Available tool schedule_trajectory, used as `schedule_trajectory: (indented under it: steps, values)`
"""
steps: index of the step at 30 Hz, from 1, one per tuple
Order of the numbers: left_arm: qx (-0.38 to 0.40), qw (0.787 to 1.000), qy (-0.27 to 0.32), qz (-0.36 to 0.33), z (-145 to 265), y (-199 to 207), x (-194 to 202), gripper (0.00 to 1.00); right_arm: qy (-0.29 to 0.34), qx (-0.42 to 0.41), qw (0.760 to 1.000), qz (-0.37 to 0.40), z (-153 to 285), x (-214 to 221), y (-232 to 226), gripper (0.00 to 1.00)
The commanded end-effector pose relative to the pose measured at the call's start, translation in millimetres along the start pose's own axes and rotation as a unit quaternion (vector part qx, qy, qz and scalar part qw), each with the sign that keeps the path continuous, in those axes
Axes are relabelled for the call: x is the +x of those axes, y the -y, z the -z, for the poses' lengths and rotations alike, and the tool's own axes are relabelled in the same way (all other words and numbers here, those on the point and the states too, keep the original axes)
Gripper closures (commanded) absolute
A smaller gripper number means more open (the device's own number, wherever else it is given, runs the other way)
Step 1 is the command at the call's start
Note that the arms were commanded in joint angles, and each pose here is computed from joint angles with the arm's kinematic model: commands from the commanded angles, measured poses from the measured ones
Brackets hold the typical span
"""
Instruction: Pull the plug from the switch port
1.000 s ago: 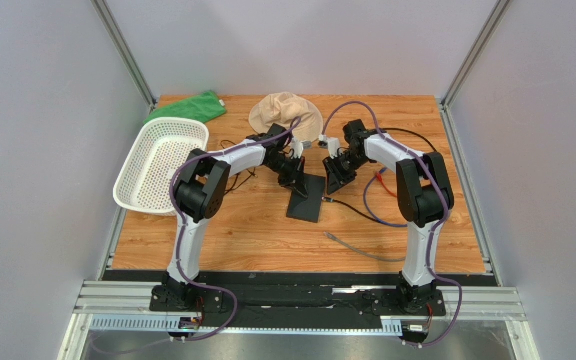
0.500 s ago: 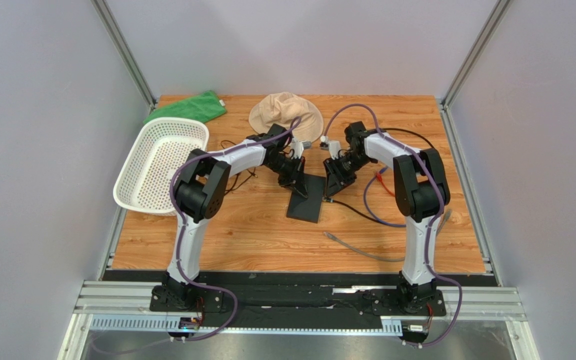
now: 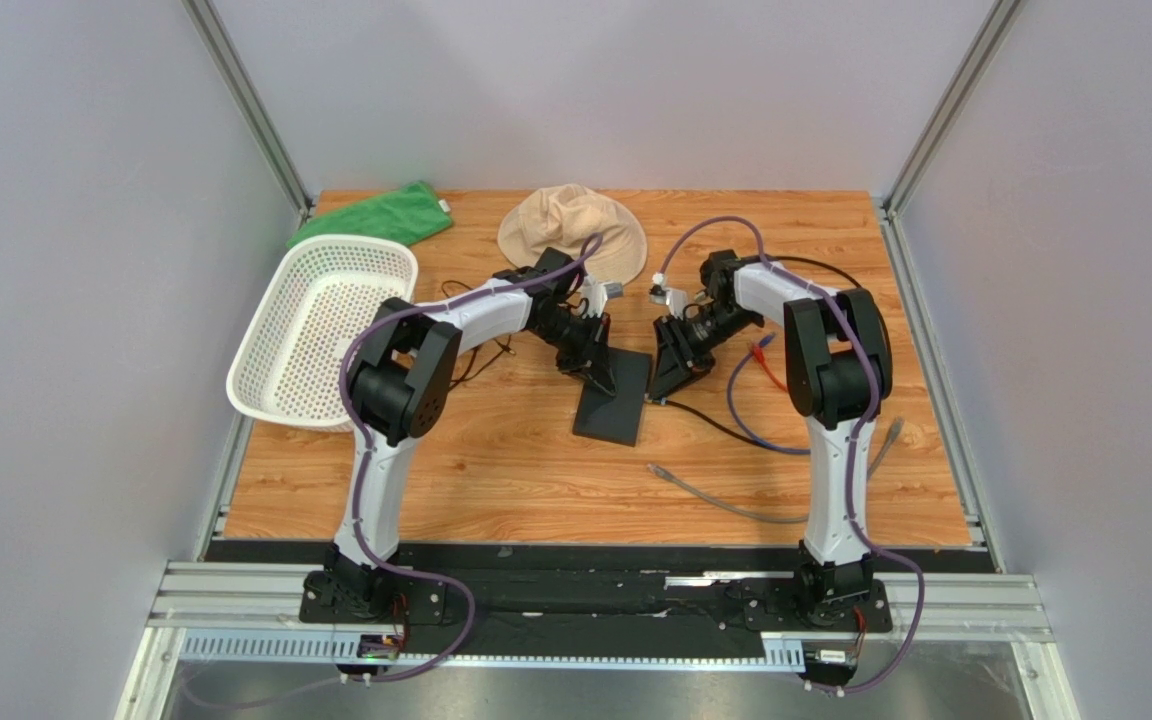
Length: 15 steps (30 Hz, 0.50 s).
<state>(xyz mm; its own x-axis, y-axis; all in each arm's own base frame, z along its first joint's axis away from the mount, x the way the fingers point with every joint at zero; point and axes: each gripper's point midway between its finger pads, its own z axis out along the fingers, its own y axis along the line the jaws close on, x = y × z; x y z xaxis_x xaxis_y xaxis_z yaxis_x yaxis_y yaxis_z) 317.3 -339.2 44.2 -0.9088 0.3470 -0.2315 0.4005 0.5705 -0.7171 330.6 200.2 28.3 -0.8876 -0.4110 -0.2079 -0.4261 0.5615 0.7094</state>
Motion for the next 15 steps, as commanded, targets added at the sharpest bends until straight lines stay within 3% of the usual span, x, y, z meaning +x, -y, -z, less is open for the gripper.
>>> schedule_trajectory:
  steps: [1,9,15]
  values:
    - [-0.052,0.999,-0.005,-0.002,-9,-28,4,1.0,-0.019,-0.028,0.999,-0.007,-5,6,-12,0.61]
    - [-0.057,0.998,-0.005,-0.006,-9,-29,5,1.0,-0.039,-0.019,0.999,0.016,-15,13,-17,0.61]
    - [-0.062,0.998,-0.004,-0.007,-8,-30,5,1.0,-0.036,-0.042,0.998,-0.038,-20,11,-14,0.65]
